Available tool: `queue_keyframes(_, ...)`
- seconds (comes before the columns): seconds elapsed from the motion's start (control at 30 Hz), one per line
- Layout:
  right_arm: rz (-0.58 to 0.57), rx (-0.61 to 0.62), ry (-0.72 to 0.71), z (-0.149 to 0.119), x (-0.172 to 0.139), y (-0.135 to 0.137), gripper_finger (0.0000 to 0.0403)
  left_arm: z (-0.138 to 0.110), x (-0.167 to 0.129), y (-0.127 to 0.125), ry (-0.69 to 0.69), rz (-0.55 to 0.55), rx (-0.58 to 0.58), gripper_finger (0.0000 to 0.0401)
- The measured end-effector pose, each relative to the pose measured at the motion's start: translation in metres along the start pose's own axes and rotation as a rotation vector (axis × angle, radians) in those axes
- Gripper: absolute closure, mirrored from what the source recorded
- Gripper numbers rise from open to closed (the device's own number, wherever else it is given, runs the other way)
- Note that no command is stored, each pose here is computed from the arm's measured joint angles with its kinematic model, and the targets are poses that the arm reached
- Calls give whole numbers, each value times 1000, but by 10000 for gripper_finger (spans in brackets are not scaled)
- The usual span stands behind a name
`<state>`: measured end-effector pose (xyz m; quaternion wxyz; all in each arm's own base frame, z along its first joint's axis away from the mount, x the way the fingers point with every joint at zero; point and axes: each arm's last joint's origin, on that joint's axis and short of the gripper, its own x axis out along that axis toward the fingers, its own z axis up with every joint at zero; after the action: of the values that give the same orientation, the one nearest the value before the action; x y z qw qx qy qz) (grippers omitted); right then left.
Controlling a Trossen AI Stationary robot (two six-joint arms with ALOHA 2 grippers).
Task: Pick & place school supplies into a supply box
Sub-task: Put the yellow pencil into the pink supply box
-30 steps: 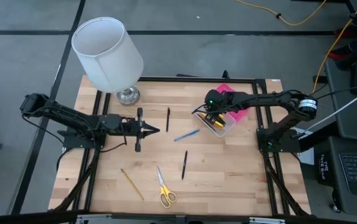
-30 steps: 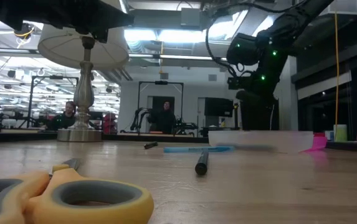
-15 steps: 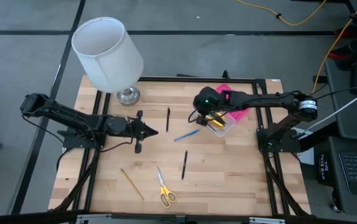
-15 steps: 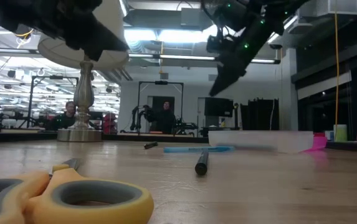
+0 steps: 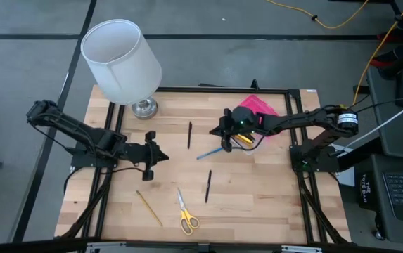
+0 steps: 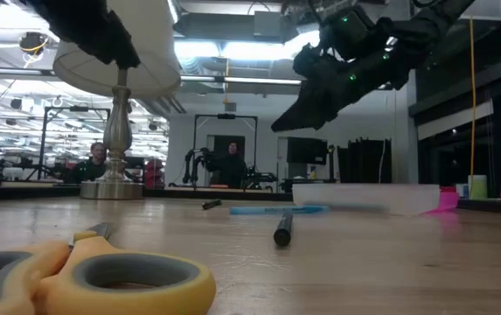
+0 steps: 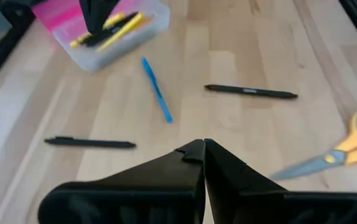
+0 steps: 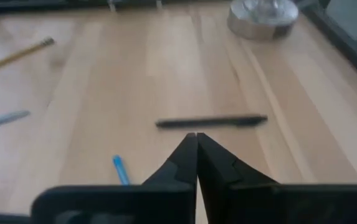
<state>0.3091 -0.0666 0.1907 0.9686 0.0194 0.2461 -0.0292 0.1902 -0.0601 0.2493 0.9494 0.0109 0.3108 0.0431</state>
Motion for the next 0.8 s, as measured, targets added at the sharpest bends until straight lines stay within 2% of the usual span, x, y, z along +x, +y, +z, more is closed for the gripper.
queue_keyframes(0.07, 4, -9, -20, 0, 0, 1, 392, 2, -3, -4, 26, -11, 4, 398)
queue_keyframes(0.3, -1, -12, -85, 6, 0, 1, 396, 6, 0, -28, 94, -89, 124, 399)
queue_keyframes(0.43, 5, -18, -105, 8, 0, 3, 382, 8, 4, -42, 172, -111, 78, 398)
queue_keyframes(0.57, 6, -30, -139, 11, 0, 4, 376, 11, 4, -56, 307, -129, 25, 398)
queue_keyframes(0.8, -3, -59, -209, 18, -2, 4, 376, 20, 2, -85, 489, -131, 107, 398)
